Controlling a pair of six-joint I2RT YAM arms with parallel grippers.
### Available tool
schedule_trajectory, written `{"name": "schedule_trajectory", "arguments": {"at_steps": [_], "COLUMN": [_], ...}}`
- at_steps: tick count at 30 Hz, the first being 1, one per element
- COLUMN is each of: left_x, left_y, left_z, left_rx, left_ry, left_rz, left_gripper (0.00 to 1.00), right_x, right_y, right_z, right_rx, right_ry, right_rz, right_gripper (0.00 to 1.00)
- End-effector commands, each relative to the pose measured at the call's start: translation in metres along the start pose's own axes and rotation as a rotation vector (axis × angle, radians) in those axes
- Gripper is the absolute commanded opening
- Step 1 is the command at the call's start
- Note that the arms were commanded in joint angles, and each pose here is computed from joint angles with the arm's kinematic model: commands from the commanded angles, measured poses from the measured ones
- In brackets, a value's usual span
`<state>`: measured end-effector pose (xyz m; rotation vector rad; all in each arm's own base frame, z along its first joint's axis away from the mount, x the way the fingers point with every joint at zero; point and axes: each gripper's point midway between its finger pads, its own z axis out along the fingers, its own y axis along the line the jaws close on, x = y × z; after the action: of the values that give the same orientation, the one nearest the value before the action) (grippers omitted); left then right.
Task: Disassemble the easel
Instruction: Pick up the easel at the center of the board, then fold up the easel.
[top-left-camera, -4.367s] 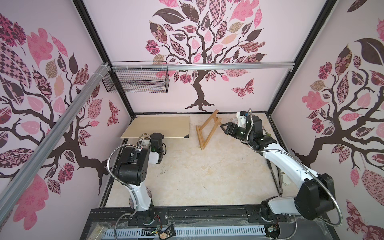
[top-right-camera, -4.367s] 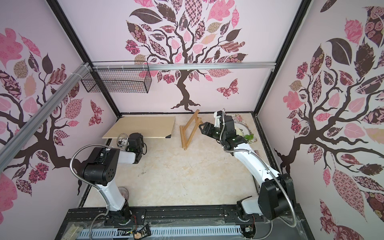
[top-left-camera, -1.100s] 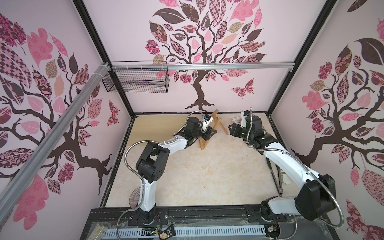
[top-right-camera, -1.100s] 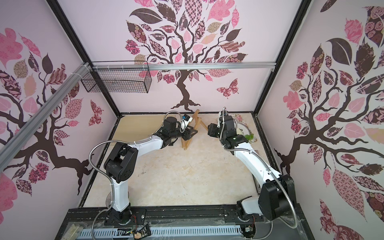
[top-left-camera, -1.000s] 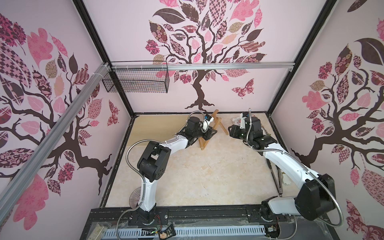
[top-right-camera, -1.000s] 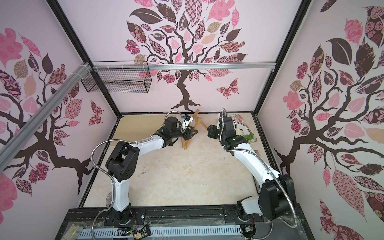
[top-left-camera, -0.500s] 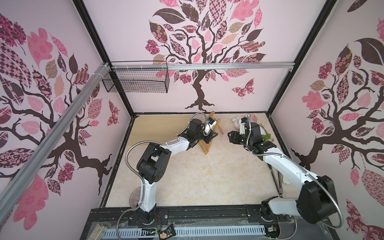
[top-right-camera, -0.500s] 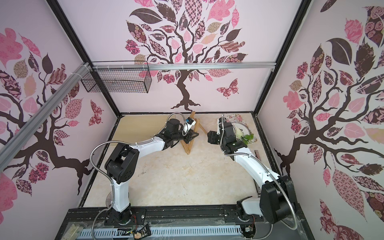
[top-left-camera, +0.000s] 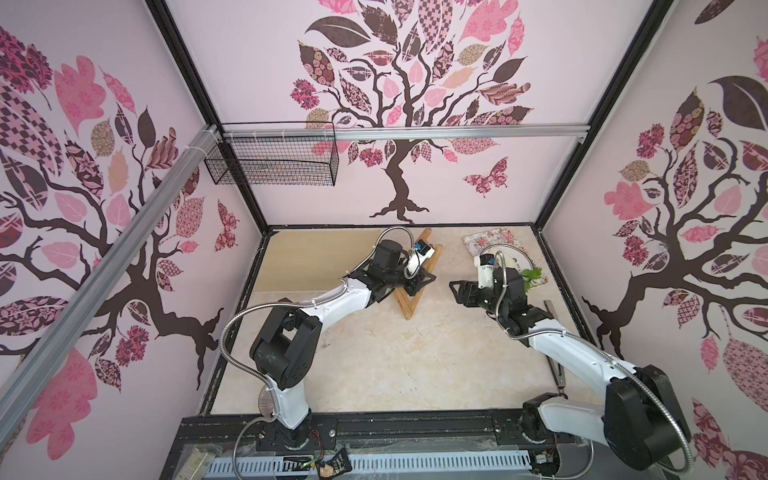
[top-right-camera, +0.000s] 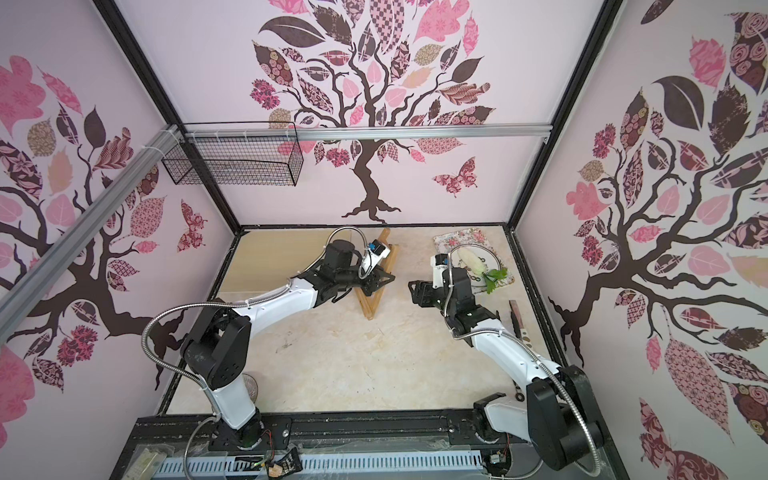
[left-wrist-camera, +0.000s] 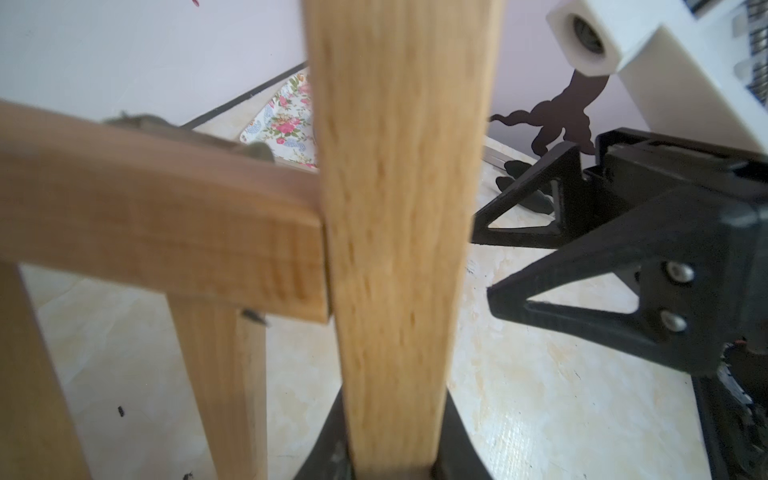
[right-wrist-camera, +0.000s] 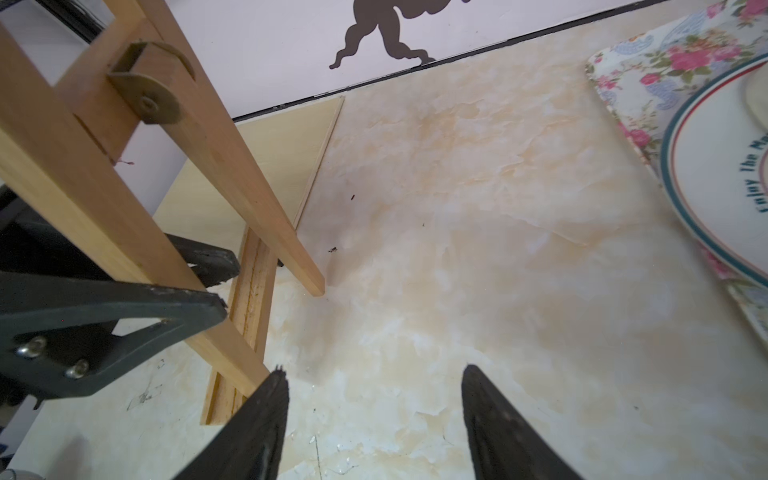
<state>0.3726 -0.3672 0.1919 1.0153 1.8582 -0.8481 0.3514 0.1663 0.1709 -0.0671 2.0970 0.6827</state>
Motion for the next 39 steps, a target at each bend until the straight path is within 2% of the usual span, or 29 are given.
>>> {"name": "schedule_trajectory", "arguments": {"at_steps": [1, 6, 12, 18, 20, 25, 27, 30, 35, 39], "left_x": [-0.022, -0.042, -0.073, -0.103, -0.112, -0.129, -0.135, -0.145, -0.151, -0.157], "left_y": [-0.017, -0.033, -0.053, -0.065, -0.069, -0.075, -0.077, -0.079, -0.083, -0.083], "left_z": [-0.015, -0.031, -0.055, -0.078, -0.083, -0.09, -0.092, -0.096, -0.099, -0.102], "left_rx": [0.021, 0.047, 0.087, 0.071, 0.059, 0.002, -0.008, 0.001, 0.012, 0.008], "left_ry": [-0.044, -0.086, -0.16, -0.234, -0.265, -0.342, -0.374, -0.421, -0.452, -0.482], "left_rz": [0.058, 0.064, 0.079, 0.098, 0.103, 0.108, 0.106, 0.098, 0.08, 0.049], "left_gripper": [0.0, 0.0, 0.0, 0.0, 0.0, 0.0, 0.0, 0.0, 0.0, 0.0], "right_x": [-0.014, -0.01, -0.017, -0.018, -0.019, -0.03, -0.035, -0.046, -0.056, -0.065], "right_y": [0.031, 0.047, 0.063, 0.08, 0.088, 0.108, 0.109, 0.1, 0.111, 0.117], "right_z": [0.007, 0.004, -0.024, -0.049, -0.053, -0.057, -0.056, -0.057, -0.069, -0.072], "right_rx": [-0.111, -0.169, -0.248, -0.307, -0.323, -0.369, -0.335, -0.254, -0.292, -0.309], "right_ry": [-0.049, -0.079, -0.169, -0.238, -0.255, -0.275, -0.29, -0.319, -0.374, -0.41], "right_rz": [-0.034, -0.092, -0.197, -0.27, -0.283, -0.243, -0.258, -0.281, -0.326, -0.332], "right_gripper": [0.68, 0.73, 0.82, 0.93, 0.92, 0.84, 0.84, 0.89, 0.92, 0.87]}}
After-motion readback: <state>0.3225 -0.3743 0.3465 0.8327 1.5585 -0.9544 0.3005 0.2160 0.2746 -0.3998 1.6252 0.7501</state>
